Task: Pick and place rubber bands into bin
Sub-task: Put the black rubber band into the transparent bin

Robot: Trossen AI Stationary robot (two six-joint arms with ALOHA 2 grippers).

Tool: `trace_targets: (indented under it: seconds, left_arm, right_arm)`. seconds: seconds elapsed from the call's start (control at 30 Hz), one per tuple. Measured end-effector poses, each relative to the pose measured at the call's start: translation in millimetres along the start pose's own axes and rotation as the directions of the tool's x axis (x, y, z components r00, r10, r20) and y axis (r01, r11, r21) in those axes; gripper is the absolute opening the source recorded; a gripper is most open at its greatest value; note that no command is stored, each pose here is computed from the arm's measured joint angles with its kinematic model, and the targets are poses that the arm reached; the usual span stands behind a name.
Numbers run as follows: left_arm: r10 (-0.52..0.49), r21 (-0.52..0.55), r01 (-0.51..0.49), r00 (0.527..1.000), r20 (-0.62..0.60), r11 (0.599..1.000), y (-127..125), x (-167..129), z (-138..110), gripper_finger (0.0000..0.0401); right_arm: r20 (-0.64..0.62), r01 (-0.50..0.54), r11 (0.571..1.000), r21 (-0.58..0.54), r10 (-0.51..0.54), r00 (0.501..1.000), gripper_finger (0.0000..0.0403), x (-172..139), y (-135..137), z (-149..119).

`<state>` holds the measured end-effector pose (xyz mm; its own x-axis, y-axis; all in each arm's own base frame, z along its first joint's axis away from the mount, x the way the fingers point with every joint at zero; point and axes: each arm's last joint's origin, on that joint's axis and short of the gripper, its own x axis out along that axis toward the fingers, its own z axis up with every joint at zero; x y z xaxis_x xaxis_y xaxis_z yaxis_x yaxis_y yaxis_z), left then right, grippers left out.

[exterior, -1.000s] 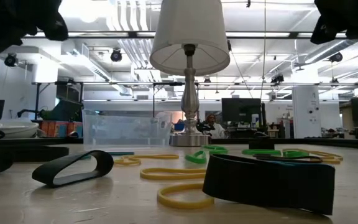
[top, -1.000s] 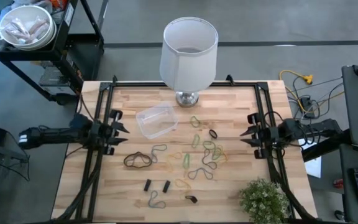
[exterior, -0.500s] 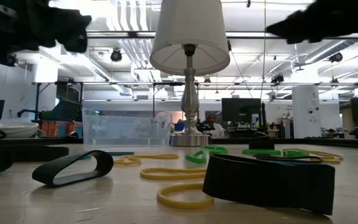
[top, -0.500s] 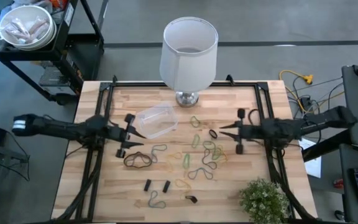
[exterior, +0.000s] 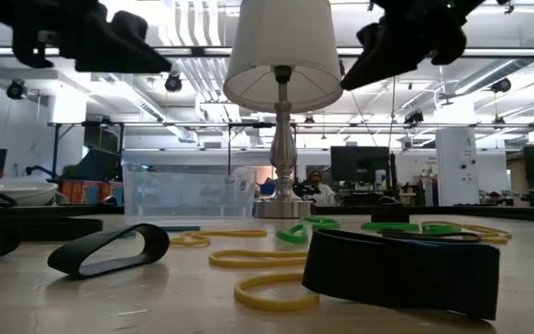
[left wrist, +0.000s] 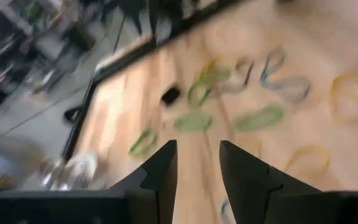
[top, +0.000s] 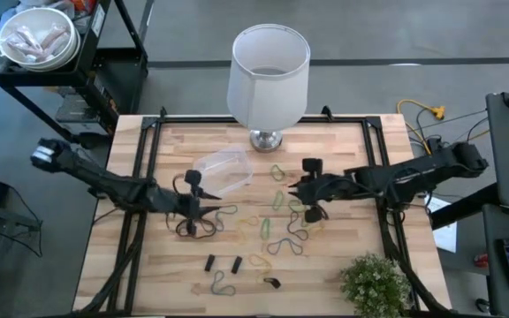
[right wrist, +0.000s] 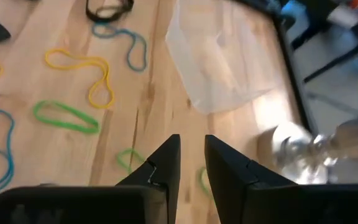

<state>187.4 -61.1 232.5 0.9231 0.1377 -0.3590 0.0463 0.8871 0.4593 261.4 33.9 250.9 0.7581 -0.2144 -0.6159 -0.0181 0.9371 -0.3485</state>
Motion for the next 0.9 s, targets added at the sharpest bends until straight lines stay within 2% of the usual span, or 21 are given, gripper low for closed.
trace_targets:
  seconds: [0.13, 0.23, 0.33, 0.43, 0.5, 0.6, 0.67, 0.9]
  left_arm:
    - [0.027, 0.024, -0.023, 0.984, -0.175, 0.999, -23.6, -12.0, 7.0, 0.0105]
    - [-0.021, -0.034, 0.013, 0.965, -0.262, 0.999, -42.0, -18.3, 9.4, 0.0105]
    - [-0.037, -0.085, 0.007, 0.937, -0.349, 0.996, -58.1, -16.1, 5.2, 0.0105]
    - [-0.01, -0.096, -0.041, 0.877, -0.481, 0.994, -67.7, -8.9, -5.1, 0.0105]
    - [0.017, -0.109, -0.098, 0.816, -0.578, 0.989, -69.1, -6.2, -9.5, 0.0105]
    - [0.052, -0.151, -0.216, 0.717, -0.695, 0.965, -68.9, -5.6, -13.6, 0.0105]
    - [0.059, -0.176, -0.279, 0.668, -0.742, 0.944, -69.5, -6.6, -16.9, 0.0105]
    - [-0.023, -0.297, -0.348, 0.614, -0.789, 0.889, -74.5, -7.0, -33.8, 0.0105]
  right_arm:
    - [-0.103, -0.011, 0.998, 0.066, 0.018, 0.994, 0.0068, 5.2, 4.0, -5.7]
    - [-0.129, -0.004, 0.996, 0.093, 0.016, 0.992, 0.0068, 6.6, 10.3, -12.2]
    - [-0.145, 0.016, 0.994, 0.107, -0.001, 0.989, 0.0068, 6.4, 18.3, -18.4]
    - [-0.14, 0.041, 0.993, 0.106, -0.026, 0.99, 0.0068, 3.5, 26.1, -20.8]
    - [-0.135, 0.049, 0.994, 0.103, -0.035, 0.99, 0.0068, 1.6, 31.6, -21.5]
    - [-0.12, 0.055, 0.994, 0.09, -0.044, 0.992, 0.0068, -1.3, 38.4, -21.4]
    - [-0.099, 0.045, 0.996, 0.082, -0.036, 0.994, 0.0068, -2.6, 41.7, -19.4]
    - [-0.075, 0.029, 0.998, 0.058, -0.024, 0.997, 0.0068, -5.1, 45.5, -17.5]
